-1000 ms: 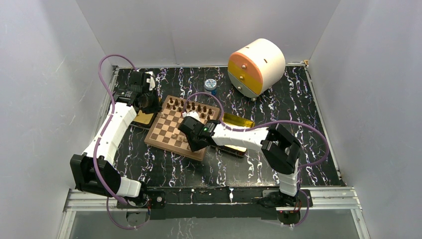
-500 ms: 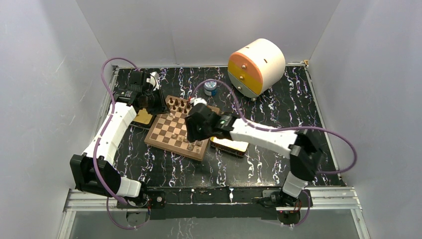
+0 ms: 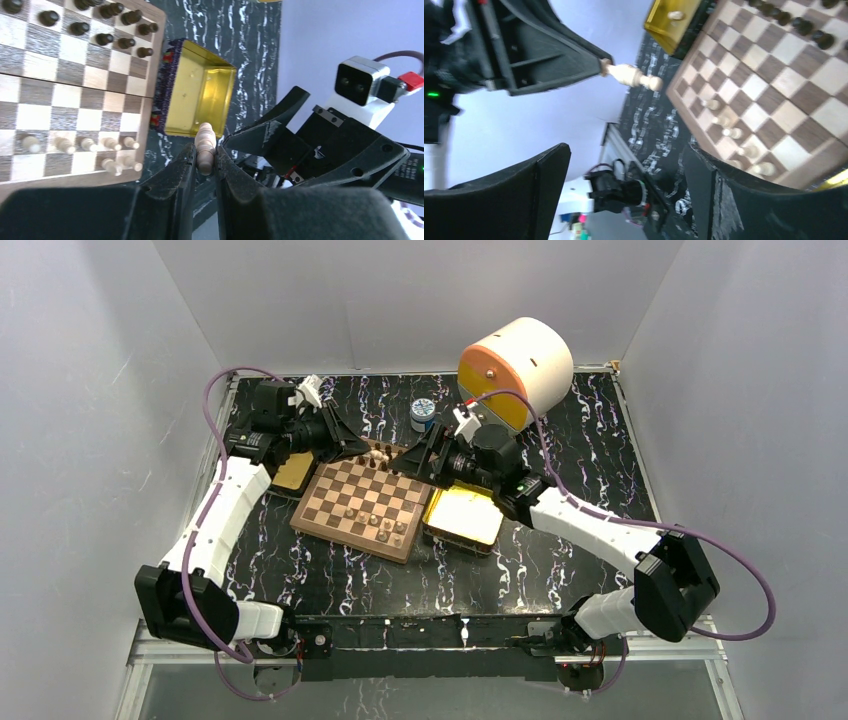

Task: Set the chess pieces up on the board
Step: Adjust the chess piece.

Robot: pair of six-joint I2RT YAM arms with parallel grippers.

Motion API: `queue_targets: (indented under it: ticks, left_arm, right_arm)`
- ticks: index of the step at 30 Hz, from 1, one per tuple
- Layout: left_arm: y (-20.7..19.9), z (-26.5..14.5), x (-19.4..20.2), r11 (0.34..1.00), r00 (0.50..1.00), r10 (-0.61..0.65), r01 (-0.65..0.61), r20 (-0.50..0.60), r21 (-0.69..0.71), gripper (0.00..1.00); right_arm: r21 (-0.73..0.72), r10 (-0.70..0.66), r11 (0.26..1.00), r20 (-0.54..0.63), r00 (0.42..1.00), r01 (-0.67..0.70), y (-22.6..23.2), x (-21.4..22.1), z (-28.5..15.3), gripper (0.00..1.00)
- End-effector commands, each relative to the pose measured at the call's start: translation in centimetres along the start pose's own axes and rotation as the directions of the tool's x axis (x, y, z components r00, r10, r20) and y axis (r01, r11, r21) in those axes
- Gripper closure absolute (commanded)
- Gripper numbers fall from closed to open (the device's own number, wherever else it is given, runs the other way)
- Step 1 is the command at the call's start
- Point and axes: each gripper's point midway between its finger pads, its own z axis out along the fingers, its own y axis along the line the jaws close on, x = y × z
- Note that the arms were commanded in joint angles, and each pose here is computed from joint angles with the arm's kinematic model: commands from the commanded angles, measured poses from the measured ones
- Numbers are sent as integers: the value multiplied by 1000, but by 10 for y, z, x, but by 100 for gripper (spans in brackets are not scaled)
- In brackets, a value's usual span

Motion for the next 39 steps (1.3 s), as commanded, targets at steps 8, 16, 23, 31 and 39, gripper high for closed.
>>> queue_targets:
  ticks: [8, 16, 23, 31, 39]
  left_arm:
    - [-47, -6, 8, 976, 997, -61, 69, -45, 207, 92]
    - [-56, -9, 6, 967, 997, -69, 77, -43, 241, 92]
    - [-62, -8, 7, 960, 995, -78, 91, -57, 266, 92]
    - [-64, -6, 10, 951, 993, -93, 110, -70, 288, 92]
    - [-63, -4, 14, 946, 991, -103, 125, -89, 300, 92]
  right_arm:
    - [-287, 232, 935, 56, 971, -207, 55, -41, -8, 7]
    - [-237, 292, 934, 83, 953, -266, 40, -44, -4, 2]
    - [-273, 312, 919, 65, 948, -283, 45, -46, -2, 9]
    - [-295, 344, 904, 69, 937, -310, 46, -52, 1, 16]
    - [-297, 355, 901, 89, 931, -316, 38, -57, 0, 37]
